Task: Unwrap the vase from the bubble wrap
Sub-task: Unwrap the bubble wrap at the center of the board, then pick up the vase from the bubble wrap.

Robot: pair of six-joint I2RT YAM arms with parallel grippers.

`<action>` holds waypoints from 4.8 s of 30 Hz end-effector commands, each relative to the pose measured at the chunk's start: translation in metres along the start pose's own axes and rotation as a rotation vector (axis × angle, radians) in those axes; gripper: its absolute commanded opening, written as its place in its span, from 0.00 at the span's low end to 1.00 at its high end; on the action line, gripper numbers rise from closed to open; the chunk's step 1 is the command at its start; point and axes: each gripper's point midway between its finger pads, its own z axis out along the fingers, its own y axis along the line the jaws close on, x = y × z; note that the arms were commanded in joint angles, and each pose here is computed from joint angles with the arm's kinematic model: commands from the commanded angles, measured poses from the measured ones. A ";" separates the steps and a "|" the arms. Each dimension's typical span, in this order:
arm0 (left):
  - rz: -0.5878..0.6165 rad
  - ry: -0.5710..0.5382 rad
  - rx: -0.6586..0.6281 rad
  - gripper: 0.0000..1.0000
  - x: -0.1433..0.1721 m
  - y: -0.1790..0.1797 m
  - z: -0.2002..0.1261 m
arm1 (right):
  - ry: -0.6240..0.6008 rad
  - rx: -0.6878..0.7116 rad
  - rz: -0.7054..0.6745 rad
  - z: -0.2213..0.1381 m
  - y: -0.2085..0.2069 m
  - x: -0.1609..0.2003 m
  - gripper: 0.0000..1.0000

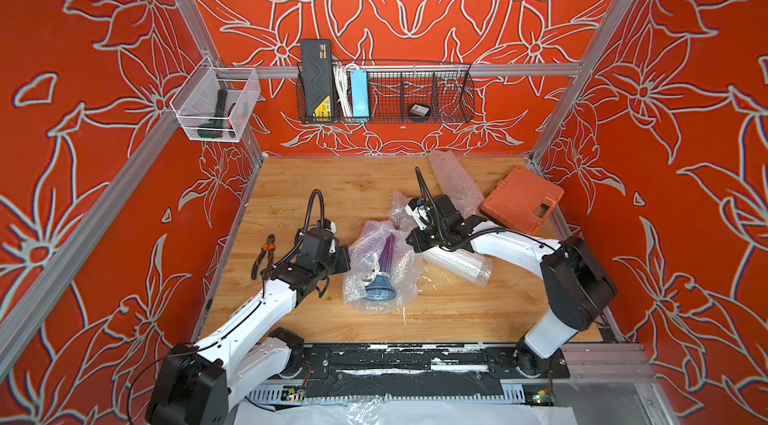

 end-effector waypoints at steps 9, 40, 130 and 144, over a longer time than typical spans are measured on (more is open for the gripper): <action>-0.008 -0.047 -0.079 0.00 -0.010 0.016 -0.008 | -0.122 -0.003 0.110 -0.022 -0.015 -0.010 0.00; 0.469 0.172 0.239 0.80 0.101 -0.122 -0.089 | -0.243 -0.070 -0.163 -0.153 0.032 0.063 0.82; 0.481 0.000 0.167 0.00 0.045 -0.179 -0.079 | -0.237 -0.368 -0.293 -0.121 0.081 0.051 0.85; 0.469 0.015 0.183 0.00 0.048 -0.180 -0.074 | -0.204 -0.385 -0.322 -0.105 0.098 0.049 0.33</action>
